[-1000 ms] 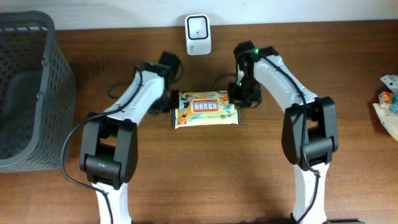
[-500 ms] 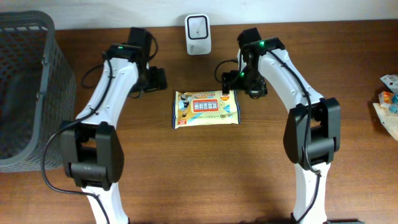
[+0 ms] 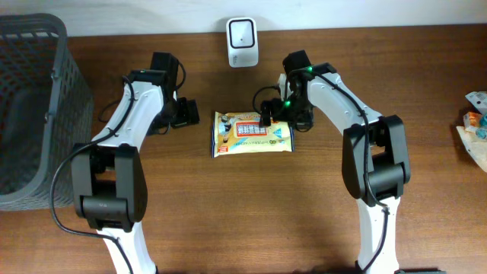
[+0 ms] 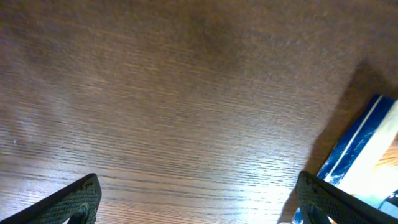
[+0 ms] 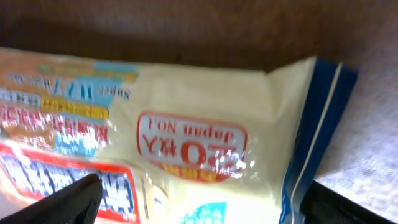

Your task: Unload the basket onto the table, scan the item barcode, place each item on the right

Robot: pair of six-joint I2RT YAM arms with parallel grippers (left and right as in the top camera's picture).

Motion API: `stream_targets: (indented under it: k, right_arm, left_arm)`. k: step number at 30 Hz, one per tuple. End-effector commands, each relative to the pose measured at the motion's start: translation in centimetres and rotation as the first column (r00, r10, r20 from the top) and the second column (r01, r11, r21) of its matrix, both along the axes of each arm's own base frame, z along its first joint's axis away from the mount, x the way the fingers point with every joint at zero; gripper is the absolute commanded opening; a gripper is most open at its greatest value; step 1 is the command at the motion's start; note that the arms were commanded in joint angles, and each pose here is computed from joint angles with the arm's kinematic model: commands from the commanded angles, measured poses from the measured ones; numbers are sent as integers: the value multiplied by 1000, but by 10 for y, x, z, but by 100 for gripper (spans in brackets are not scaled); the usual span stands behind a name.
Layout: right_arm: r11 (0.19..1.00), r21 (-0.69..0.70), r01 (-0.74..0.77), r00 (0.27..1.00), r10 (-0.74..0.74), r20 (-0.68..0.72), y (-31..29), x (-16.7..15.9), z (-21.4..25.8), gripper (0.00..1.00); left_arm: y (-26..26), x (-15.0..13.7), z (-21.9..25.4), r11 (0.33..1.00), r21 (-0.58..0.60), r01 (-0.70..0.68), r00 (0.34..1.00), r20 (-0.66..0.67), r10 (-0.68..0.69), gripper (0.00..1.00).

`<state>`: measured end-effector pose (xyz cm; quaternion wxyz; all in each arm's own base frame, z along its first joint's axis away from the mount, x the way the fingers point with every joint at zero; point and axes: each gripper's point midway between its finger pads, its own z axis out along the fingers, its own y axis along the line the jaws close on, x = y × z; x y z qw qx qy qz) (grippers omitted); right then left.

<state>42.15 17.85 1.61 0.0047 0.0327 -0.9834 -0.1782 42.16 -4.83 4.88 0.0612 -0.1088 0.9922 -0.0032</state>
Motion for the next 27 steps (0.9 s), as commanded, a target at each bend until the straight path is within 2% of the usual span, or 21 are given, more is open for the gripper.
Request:
stream_targets:
  k: [1,3,6,10,12,15,16,17,19,22,27]
  right_arm:
    - [999,-30,-40,993,36,-111,-5,-29,-9,100]
    - [995,-90,-44,993,33,-116,-15,-33,3,99]
    - [975,-208,-74,997,68,-32,-35,-24,39,98]
    - [969,-194,-150,965,186,185,-24,15,90,99]
    - [973,-183,-143,940,191,283,-17,37,98,99]
    - [985,-146,-93,923,140,358,-7,62,94,36]
    - [989,-133,-64,926,109,362,-6,68,88,17]
    - [992,-120,-32,931,73,359,-4,72,83,6]
    - [995,-102,5,941,30,338,-2,75,70,4]
    - [997,-71,-24,949,45,311,10,74,53,4]
    - [993,-96,-64,970,84,230,23,61,12,4]
  left_arm:
    - [-1,-2,2,1000,-10,-3,1000,3,3,99]
    - [0,-1,2,1000,-8,-3,1000,7,3,99]
    - [-1,2,2,1000,-10,-3,1000,18,3,99]
    - [-1,3,2,1000,-11,-3,1000,25,4,99]
    - [-1,3,2,1000,-11,-3,1000,25,4,99]
    - [-1,3,2,1000,-11,-3,1000,25,4,99]
    - [-1,3,2,1000,-11,-3,1000,25,4,99]
    - [-1,3,2,1000,-11,-3,1000,25,4,99]
    - [-1,3,2,1000,-11,-3,1000,25,4,99]
    - [-1,3,2,1000,-11,-3,1000,24,4,99]
    - [-1,3,2,1000,-11,-3,1000,25,4,99]
